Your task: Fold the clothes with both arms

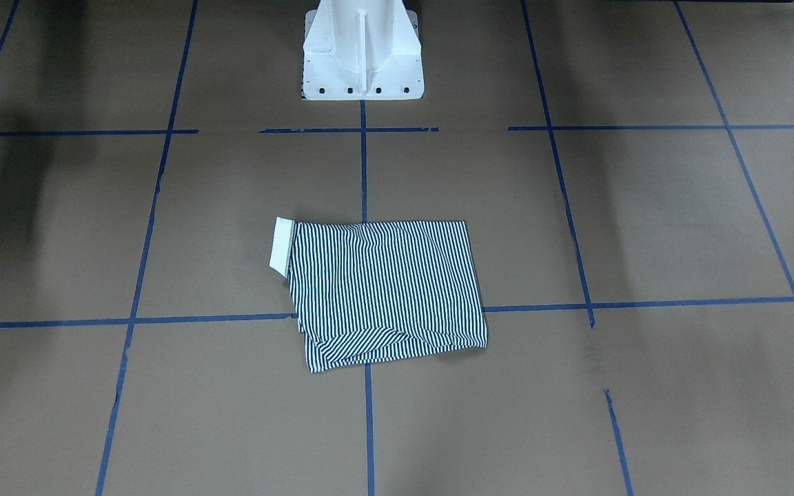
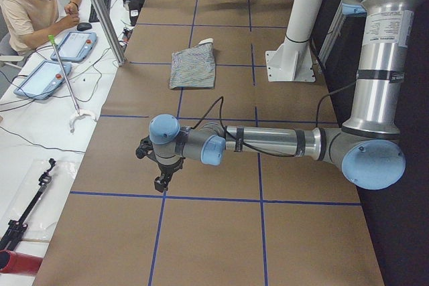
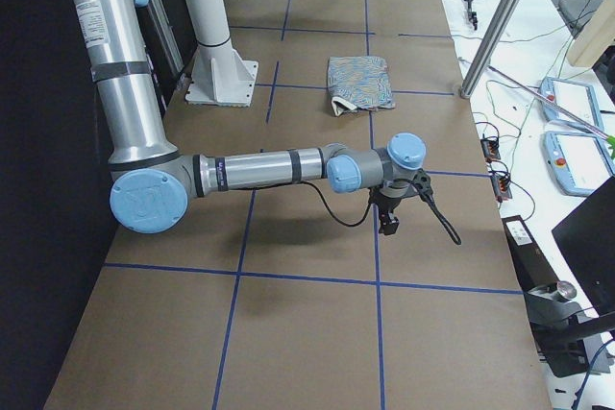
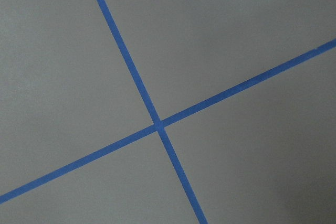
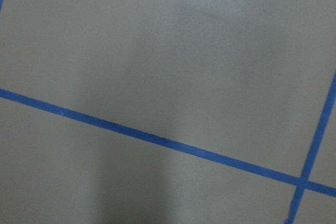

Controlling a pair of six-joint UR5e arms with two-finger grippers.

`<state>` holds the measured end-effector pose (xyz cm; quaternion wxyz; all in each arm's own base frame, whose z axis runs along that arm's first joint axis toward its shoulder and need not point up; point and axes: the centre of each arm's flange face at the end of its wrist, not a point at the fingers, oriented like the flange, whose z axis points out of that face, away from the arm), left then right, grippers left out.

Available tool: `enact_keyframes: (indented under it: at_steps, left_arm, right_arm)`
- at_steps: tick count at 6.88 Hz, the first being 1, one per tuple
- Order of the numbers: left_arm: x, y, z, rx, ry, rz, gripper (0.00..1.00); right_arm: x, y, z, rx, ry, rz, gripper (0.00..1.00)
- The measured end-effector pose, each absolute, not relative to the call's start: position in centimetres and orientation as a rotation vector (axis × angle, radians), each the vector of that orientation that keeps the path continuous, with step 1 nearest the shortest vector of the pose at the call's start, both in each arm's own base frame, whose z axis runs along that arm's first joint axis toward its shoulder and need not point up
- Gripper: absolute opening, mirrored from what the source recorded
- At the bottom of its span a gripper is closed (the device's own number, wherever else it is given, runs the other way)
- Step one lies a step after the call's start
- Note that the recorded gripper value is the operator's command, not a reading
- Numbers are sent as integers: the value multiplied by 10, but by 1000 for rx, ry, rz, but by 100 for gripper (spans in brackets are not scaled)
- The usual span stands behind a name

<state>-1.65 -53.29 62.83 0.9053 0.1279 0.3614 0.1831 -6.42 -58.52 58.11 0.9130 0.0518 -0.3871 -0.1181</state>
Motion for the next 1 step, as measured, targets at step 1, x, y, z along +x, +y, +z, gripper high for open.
enact_keyframes:
  at_steps: [1]
  left_arm:
    - [-28,-533,626,275,742,358,100]
  right_arm:
    - [-35,-583,582,124,-794,-198,100]
